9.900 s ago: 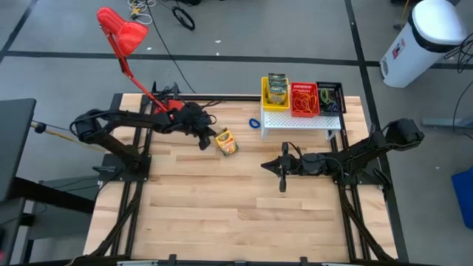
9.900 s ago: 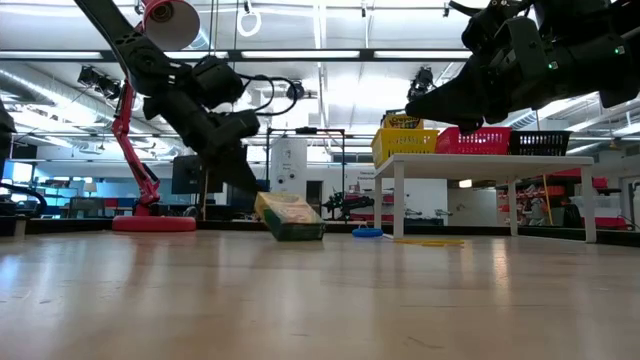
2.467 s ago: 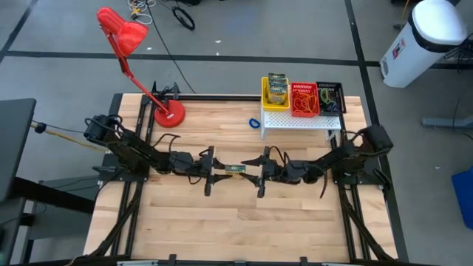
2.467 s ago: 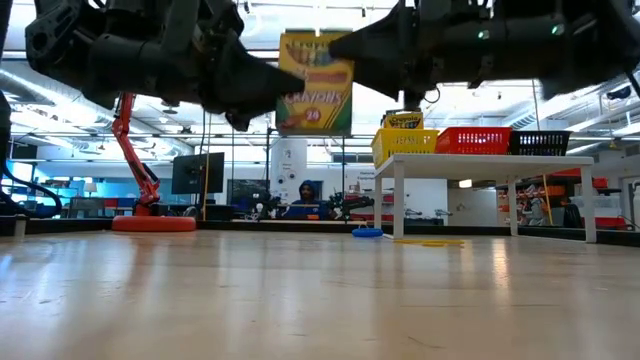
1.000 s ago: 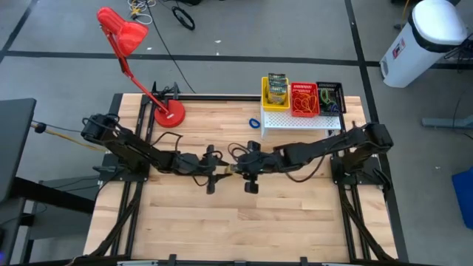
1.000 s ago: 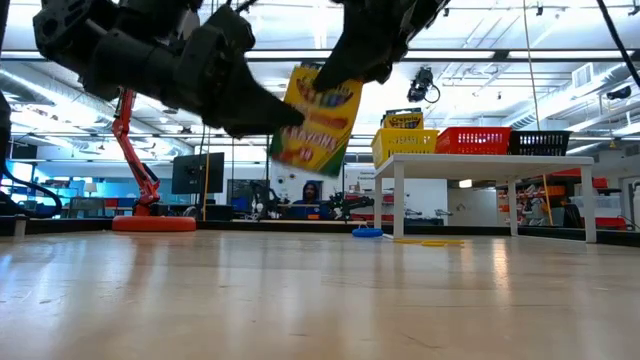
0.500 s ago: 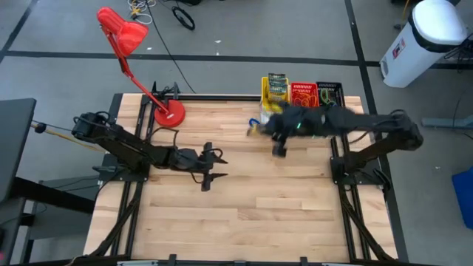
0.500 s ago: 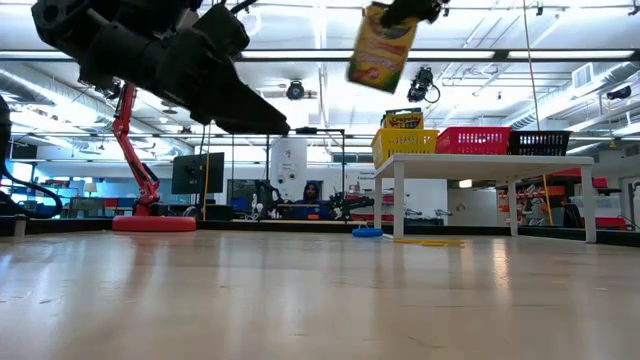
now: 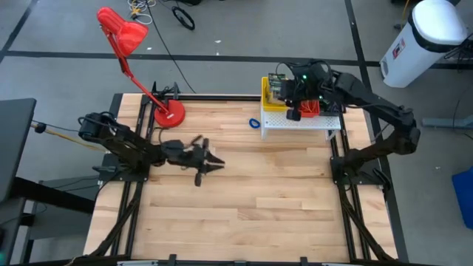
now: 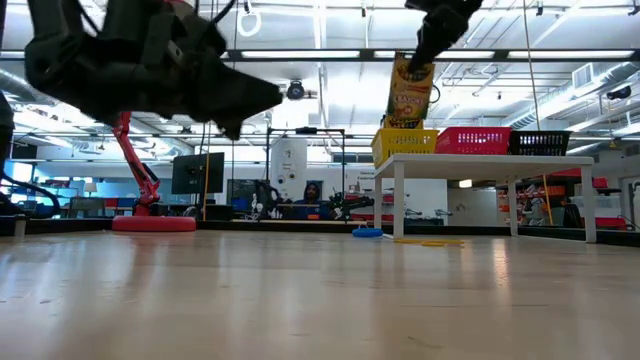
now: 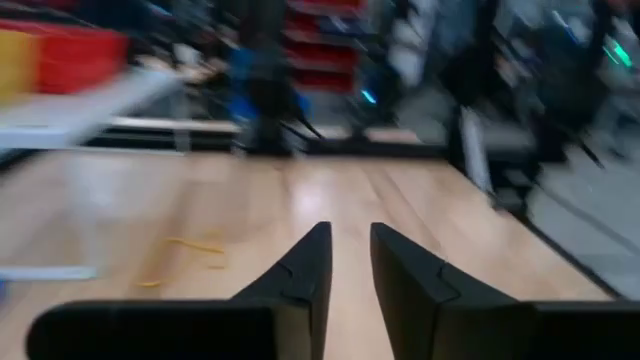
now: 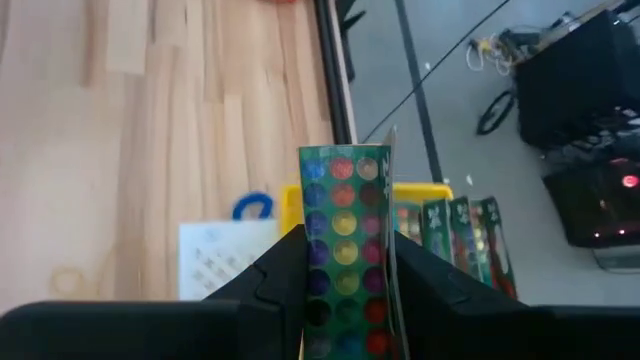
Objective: Pick & Place Office Desk Supplies
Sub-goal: Put the yellow crayon box on the yellow basket
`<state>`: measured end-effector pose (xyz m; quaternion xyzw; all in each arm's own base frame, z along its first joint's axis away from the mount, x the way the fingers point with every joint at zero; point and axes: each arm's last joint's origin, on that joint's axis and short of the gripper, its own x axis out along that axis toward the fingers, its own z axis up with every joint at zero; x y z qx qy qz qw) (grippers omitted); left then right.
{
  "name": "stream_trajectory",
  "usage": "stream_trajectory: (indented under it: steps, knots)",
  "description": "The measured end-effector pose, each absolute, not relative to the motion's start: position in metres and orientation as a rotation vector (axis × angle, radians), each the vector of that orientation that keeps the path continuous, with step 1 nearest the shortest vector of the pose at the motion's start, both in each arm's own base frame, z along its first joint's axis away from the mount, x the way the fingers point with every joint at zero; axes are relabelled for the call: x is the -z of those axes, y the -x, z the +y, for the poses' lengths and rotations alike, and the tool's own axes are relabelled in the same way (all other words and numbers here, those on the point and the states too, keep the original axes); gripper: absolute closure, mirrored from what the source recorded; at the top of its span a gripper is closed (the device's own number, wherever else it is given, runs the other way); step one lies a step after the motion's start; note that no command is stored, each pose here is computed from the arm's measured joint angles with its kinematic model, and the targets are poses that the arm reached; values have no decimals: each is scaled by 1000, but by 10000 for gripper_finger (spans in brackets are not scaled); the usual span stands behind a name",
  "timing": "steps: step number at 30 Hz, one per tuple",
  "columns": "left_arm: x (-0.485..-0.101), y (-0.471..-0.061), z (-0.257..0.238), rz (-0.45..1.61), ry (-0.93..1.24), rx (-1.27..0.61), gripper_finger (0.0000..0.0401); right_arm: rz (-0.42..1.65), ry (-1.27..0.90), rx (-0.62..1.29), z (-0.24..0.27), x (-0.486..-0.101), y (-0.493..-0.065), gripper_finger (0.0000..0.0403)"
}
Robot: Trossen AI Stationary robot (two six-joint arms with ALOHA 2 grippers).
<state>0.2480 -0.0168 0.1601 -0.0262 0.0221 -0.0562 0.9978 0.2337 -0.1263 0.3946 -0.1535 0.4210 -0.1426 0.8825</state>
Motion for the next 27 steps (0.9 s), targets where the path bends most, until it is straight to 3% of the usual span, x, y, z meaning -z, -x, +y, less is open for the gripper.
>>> stream_trajectory:
  steps: [7,23,27]
  knots:
    - [-154,-221,-9,-75,98,3,329,936,338,271,-145,-377,-235,291]
    - [-149,-221,-9,-31,118,-4,329,1031,355,247,-159,-352,-256,290]
    - [-149,-221,-9,-26,131,14,329,1036,377,268,-157,-353,-258,269]
